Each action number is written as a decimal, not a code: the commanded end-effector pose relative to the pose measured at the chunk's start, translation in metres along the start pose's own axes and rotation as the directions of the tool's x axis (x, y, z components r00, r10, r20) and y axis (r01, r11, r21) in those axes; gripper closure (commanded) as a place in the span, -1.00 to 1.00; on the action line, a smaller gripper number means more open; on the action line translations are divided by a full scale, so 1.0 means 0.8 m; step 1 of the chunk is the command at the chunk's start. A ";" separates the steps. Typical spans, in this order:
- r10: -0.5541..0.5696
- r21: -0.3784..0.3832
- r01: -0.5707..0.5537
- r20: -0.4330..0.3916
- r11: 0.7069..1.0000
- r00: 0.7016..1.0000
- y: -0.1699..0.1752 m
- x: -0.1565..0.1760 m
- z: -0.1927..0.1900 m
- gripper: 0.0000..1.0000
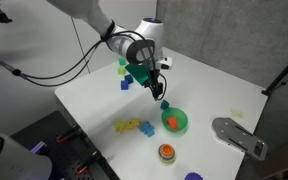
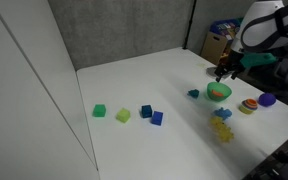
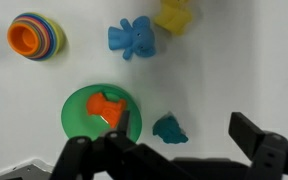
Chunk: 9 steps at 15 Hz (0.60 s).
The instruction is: Remove the orange toy from the green bowl and drop it on the table
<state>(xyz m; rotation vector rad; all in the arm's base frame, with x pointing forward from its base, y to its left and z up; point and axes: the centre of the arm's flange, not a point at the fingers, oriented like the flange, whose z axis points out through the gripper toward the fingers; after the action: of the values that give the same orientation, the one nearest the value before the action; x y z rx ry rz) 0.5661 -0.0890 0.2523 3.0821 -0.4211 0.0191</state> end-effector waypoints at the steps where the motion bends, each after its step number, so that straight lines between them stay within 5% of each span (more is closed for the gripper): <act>1: 0.031 -0.031 -0.031 -0.011 0.999 0.999 0.010 0.061 0.045 -1.00; 9: 0.088 -0.090 -0.089 -0.018 0.992 0.996 0.050 0.125 0.150 -1.00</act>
<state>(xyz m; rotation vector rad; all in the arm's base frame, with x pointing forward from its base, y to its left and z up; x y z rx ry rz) 0.6252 -0.1395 0.1599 3.0065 -0.4892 0.0164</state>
